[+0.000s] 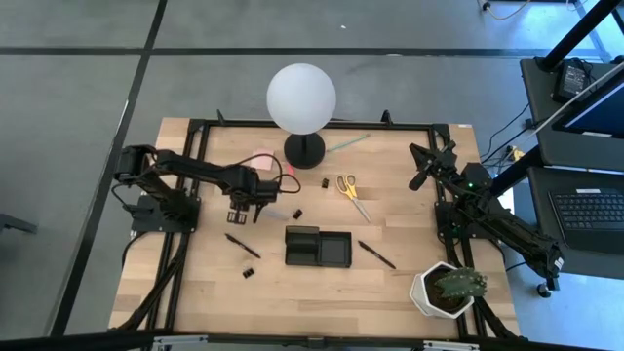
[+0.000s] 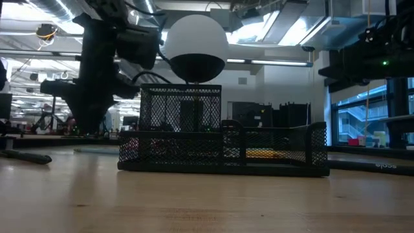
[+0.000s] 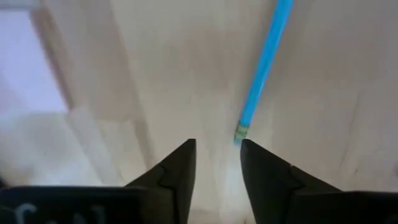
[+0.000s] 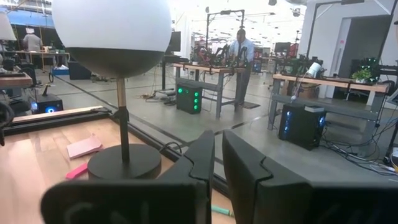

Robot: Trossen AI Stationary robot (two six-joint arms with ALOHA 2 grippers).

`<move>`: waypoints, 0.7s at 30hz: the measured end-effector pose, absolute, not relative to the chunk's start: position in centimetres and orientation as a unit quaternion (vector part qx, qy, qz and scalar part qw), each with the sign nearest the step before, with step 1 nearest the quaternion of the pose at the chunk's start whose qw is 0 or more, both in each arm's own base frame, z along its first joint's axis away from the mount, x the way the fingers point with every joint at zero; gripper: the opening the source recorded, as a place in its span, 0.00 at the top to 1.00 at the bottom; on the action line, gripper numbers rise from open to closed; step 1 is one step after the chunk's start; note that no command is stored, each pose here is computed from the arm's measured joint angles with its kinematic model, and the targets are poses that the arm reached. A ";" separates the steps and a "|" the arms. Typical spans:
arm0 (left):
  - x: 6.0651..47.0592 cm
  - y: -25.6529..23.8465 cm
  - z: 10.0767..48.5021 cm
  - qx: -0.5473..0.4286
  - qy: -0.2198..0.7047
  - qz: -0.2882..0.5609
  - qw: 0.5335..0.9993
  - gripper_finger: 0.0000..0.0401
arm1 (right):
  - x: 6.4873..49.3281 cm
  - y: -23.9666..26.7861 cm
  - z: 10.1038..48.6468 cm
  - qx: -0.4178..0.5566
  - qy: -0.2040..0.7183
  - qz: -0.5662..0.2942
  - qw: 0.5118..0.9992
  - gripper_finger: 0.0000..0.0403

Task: Pick and place office supplies into organizer
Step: Put the blue pencil into the black desk organizer

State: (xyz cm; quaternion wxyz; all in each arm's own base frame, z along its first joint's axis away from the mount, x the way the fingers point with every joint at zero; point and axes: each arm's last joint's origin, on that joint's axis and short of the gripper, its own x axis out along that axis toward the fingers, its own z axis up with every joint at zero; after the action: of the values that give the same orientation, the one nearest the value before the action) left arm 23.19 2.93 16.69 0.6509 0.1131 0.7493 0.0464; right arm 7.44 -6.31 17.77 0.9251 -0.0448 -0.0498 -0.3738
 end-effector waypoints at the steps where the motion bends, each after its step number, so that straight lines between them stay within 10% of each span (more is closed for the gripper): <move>1: 23.2 3.0 16.3 0.104 0.745 0.040 0.657 0.67 | 7.4 -6.3 17.7 -0.044 -0.049 -0.374 0.925 0.91; 21: 21.1 2.9 12.9 0.065 0.745 0.015 0.663 0.73 | 7.5 -6.3 17.4 -0.039 -0.034 -0.374 0.926 0.91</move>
State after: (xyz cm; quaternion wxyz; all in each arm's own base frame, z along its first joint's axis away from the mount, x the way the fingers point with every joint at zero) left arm 21.06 2.94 12.95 0.6633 0.0646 0.7454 0.0155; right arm 7.47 -6.33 17.45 0.9261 -0.0393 -0.0336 -0.3737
